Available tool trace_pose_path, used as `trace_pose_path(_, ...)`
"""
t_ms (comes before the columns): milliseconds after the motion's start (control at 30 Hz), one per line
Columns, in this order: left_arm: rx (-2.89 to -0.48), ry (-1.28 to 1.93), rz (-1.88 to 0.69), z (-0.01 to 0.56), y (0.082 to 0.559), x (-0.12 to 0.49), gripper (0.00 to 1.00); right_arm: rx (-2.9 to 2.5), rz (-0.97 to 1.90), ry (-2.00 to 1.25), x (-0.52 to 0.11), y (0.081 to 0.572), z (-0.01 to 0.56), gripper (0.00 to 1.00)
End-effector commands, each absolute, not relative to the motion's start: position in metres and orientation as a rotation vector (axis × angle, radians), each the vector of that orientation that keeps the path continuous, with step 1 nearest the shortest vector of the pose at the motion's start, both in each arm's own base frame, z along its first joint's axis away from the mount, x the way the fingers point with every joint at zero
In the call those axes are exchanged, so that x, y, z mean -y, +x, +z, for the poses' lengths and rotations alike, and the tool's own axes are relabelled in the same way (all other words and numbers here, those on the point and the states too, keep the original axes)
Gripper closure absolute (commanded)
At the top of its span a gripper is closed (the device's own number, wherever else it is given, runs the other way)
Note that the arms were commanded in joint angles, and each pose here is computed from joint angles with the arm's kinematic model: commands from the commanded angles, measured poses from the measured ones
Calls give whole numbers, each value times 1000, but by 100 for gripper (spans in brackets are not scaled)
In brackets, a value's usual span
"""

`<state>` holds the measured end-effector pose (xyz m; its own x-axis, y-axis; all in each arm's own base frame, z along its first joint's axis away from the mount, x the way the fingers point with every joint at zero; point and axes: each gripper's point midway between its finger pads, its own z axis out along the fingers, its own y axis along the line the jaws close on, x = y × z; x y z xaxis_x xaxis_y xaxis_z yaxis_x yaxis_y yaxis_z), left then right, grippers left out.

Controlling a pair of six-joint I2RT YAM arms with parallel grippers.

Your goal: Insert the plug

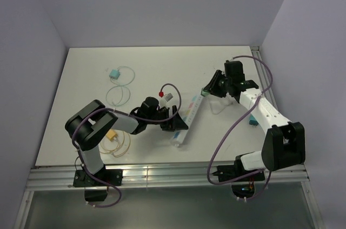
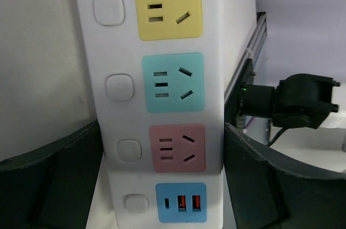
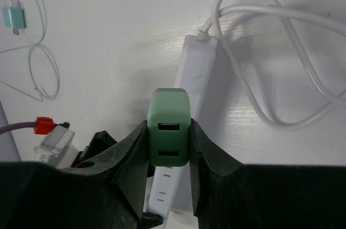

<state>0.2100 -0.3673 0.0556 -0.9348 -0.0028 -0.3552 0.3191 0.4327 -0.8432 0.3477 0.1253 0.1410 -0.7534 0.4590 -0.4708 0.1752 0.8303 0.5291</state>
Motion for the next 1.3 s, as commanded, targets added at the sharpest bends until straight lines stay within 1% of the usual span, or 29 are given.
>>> trace_pose_path(0, -2321, 177, -1585, 74, 207, 378, 100, -2328, 631, 486, -121, 345, 166, 100)
trace_pose_path(133, -2329, 134, -1599, 66, 204, 376, 100, -2367, 617, 470, -120, 339, 162, 100)
trace_pose_path(300, -2310, 107, -1632, 64, 202, 376, 100, -2460, 665, 456, -128, 330, 147, 100)
trace_pose_path(500, -2337, 108, -1602, 58, 203, 376, 100, -2501, 682, 440, -132, 324, 142, 100)
trace_pose_path(733, -2353, 107, -1571, 55, 203, 378, 100, -2496, 665, 412, -130, 330, 143, 100)
trace_pose_path(900, -2363, 96, -1574, 54, 200, 380, 100, -2482, 712, 412, -135, 336, 144, 100)
trace_pose_path(1267, -2367, 83, -1577, 53, 197, 384, 100, -2469, 700, 449, -134, 346, 141, 100)
